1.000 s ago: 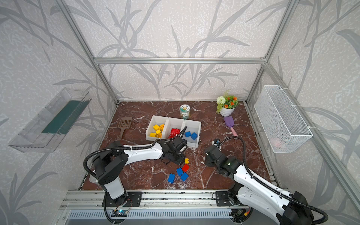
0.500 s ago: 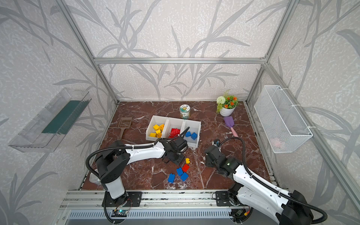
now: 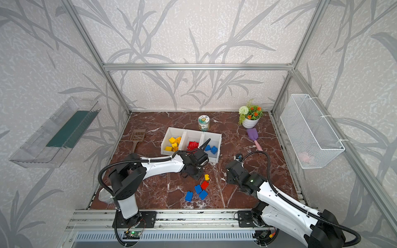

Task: Sort the legos into containers by color
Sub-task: Pick up the lego from the middle-left of the table.

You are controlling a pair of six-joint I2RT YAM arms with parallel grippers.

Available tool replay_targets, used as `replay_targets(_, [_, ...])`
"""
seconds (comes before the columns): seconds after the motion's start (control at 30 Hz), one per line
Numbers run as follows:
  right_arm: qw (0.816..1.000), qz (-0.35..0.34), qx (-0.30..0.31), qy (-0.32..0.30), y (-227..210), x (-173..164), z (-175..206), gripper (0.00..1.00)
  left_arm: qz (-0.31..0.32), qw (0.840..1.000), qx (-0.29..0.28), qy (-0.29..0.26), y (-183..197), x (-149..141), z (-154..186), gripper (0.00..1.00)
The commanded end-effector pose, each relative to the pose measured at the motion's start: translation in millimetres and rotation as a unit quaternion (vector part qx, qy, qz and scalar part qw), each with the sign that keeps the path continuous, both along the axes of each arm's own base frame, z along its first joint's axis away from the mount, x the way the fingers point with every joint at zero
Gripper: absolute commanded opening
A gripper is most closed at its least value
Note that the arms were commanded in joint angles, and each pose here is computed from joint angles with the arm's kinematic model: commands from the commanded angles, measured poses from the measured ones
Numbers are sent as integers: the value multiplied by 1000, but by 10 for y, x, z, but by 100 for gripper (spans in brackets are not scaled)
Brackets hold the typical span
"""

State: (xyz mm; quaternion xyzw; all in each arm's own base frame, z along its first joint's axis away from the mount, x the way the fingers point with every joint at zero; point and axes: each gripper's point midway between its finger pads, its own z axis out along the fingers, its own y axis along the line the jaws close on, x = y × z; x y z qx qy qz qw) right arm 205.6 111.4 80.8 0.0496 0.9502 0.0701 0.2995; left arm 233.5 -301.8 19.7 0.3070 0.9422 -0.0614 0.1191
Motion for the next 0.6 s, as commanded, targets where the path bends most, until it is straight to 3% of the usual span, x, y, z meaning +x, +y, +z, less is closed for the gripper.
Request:
replay_targets(0.0, [1000,-13,-7,-9,-92,-15,41,60,-17,1000,-8,-23,-72,84,196,23])
replay_targets(0.2, [1000,-18,-4,-20,-112,-2,80,60,-20,994,-10,-109,-281,597,705,23])
replay_targets(0.43, [1000,-10,-7,-21,-97,7,165,59,-8,992,-39,-121,-540,1089,888,23])
replay_targets(0.57, [1000,-8,-4,-24,-92,6,204,59,6,992,-45,-116,-578,1238,853,31])
